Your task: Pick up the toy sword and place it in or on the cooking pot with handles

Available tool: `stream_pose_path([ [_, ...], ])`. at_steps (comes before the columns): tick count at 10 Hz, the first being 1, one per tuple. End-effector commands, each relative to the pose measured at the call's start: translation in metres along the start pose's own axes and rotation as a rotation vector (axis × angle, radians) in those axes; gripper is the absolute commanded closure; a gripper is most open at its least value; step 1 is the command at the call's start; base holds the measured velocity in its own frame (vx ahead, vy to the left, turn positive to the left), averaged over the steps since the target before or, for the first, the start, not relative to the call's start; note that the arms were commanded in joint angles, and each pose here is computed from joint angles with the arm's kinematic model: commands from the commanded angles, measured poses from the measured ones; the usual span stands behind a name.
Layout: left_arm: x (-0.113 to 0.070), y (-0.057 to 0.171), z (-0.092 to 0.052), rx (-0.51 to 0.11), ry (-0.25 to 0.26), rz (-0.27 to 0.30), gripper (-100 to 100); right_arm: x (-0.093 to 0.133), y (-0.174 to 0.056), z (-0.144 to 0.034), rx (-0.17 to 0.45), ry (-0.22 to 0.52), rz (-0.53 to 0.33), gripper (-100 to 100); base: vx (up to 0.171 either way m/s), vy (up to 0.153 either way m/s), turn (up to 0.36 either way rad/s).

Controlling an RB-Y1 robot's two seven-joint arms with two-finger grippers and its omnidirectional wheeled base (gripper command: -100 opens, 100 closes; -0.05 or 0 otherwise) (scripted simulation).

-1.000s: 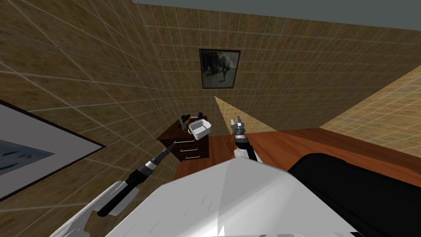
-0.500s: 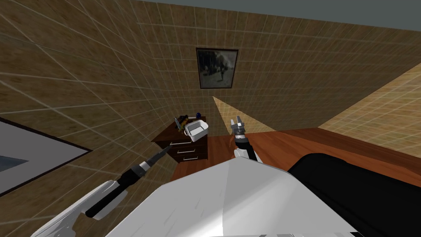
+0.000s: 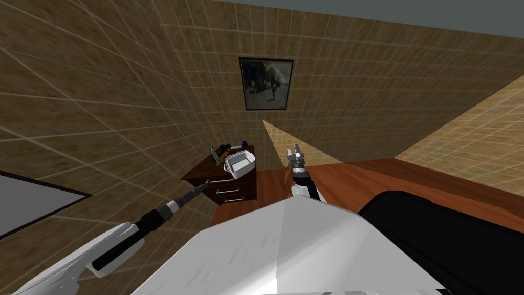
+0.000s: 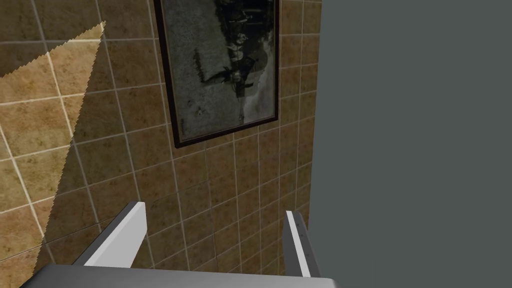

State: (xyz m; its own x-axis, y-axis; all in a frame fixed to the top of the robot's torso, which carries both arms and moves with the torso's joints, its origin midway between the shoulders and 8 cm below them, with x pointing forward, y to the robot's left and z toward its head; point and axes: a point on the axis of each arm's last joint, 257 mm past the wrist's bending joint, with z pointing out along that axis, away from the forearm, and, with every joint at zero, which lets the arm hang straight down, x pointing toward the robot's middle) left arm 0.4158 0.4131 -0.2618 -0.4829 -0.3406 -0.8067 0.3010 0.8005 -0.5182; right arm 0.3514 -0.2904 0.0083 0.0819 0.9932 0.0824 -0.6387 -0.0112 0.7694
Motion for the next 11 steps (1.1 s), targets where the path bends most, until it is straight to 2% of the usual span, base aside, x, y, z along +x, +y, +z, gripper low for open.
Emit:
stream_pose_path([
  [1,-0.008,0.014,-0.006,-0.025,0.034,0.041,-100,0.000,0.000,0.000,0.000,0.000,0.000,0,0.038,-0.060,-0.044],
  [2,-0.006,0.023,-0.011,-0.047,0.035,0.034,-100,0.000,0.000,0.000,0.000,0.000,0.000,0,0.036,-0.071,-0.017],
  [3,-0.017,0.031,-0.015,-0.061,0.064,0.074,-100,0.000,0.000,0.000,0.000,0.000,0.000,0,0.041,-0.105,-0.032],
  [5,-0.015,0.043,-0.021,-0.088,0.065,0.065,-100,0.000,0.000,0.000,0.000,0.000,0.000,0,0.029,-0.079,-0.012],
  [6,-0.026,0.052,-0.027,-0.108,0.092,0.101,-100,0.000,0.000,0.000,0.000,0.000,0.000,0,0.033,-0.076,-0.048],
  [8,-0.024,0.060,-0.032,-0.129,0.092,0.094,-100,0.000,0.000,0.000,0.000,0.000,0.000,0,0.030,-0.058,-0.009],
  [10,-0.047,0.082,-0.047,-0.181,0.137,0.152,-100,0.000,0.000,0.000,0.000,0.000,0.000,0,0.051,-0.110,-0.065],
  [11,-0.046,0.092,-0.055,-0.209,0.137,0.141,-100,0.000,0.000,0.000,0.000,0.000,0.000,0,0.062,-0.131,-0.021],
])
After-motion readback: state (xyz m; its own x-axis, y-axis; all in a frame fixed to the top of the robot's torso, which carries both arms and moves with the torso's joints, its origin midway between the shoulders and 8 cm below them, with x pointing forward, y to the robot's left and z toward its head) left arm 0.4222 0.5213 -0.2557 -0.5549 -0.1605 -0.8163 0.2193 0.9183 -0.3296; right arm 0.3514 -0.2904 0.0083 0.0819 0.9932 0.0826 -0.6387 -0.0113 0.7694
